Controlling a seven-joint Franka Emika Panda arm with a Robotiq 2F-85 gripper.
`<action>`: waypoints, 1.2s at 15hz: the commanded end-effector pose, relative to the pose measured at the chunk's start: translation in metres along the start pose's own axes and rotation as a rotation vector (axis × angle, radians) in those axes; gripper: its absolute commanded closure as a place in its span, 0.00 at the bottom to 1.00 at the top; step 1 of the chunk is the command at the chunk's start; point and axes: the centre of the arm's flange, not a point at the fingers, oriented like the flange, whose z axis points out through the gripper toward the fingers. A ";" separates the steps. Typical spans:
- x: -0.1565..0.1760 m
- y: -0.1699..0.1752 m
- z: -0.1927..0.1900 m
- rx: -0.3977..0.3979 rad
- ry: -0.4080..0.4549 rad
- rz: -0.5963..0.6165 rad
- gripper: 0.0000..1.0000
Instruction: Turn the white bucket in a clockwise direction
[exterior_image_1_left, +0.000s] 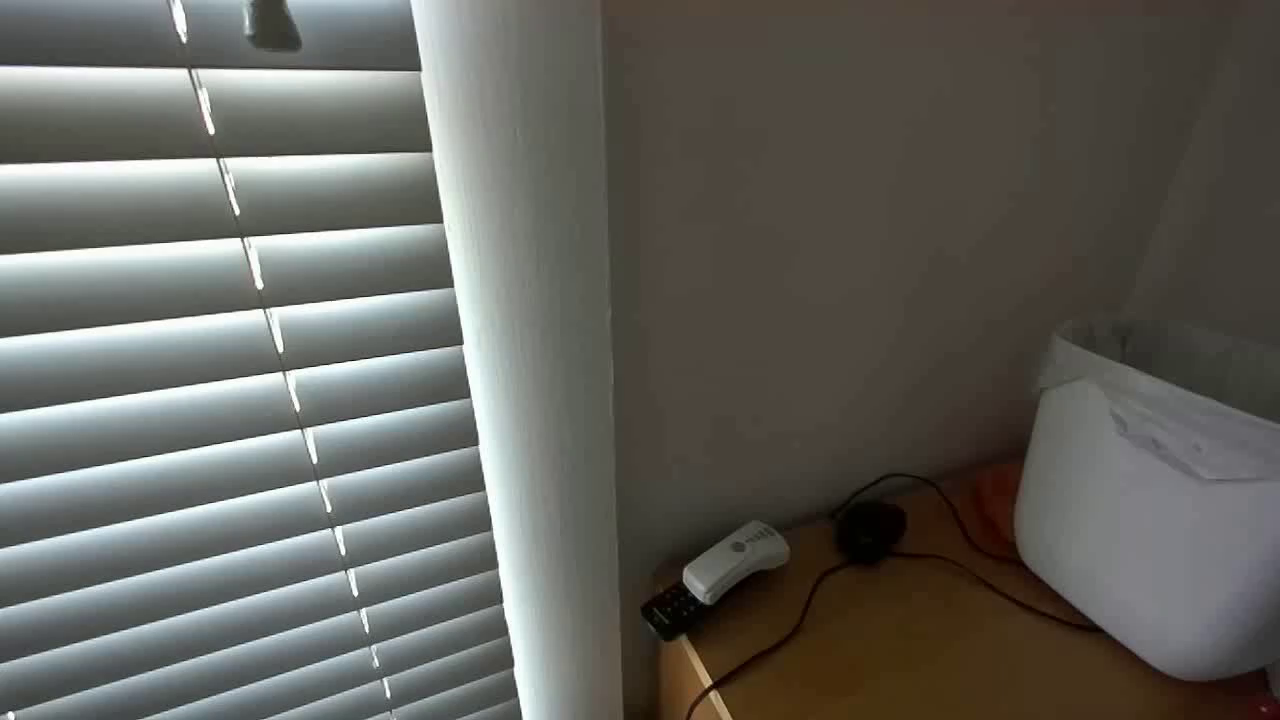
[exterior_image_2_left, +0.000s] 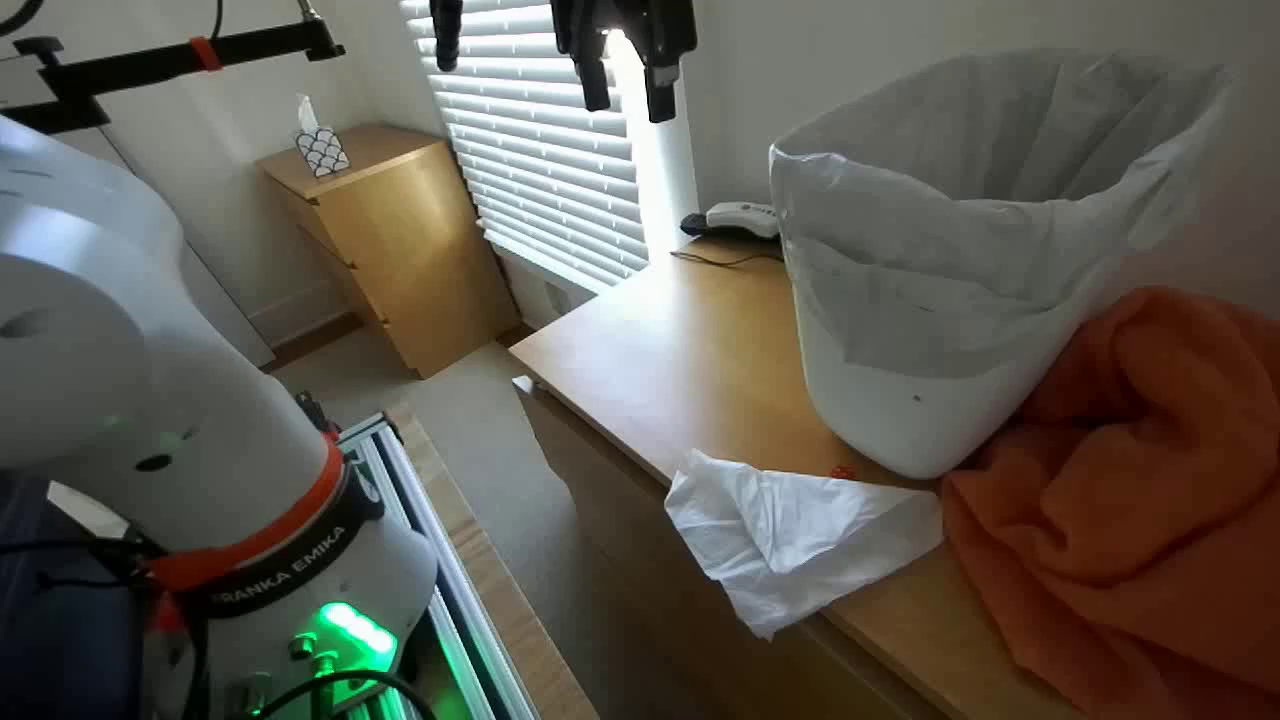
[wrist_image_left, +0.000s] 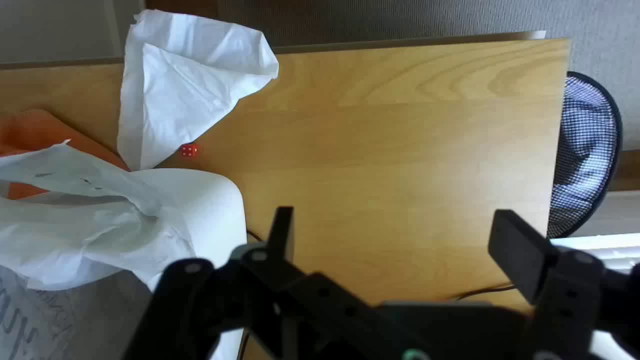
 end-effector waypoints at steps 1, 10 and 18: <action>0.000 0.000 0.000 0.000 0.000 0.000 0.00; 0.000 0.000 0.000 0.000 0.000 0.000 0.00; 0.007 0.028 -0.014 -0.006 0.112 0.043 0.00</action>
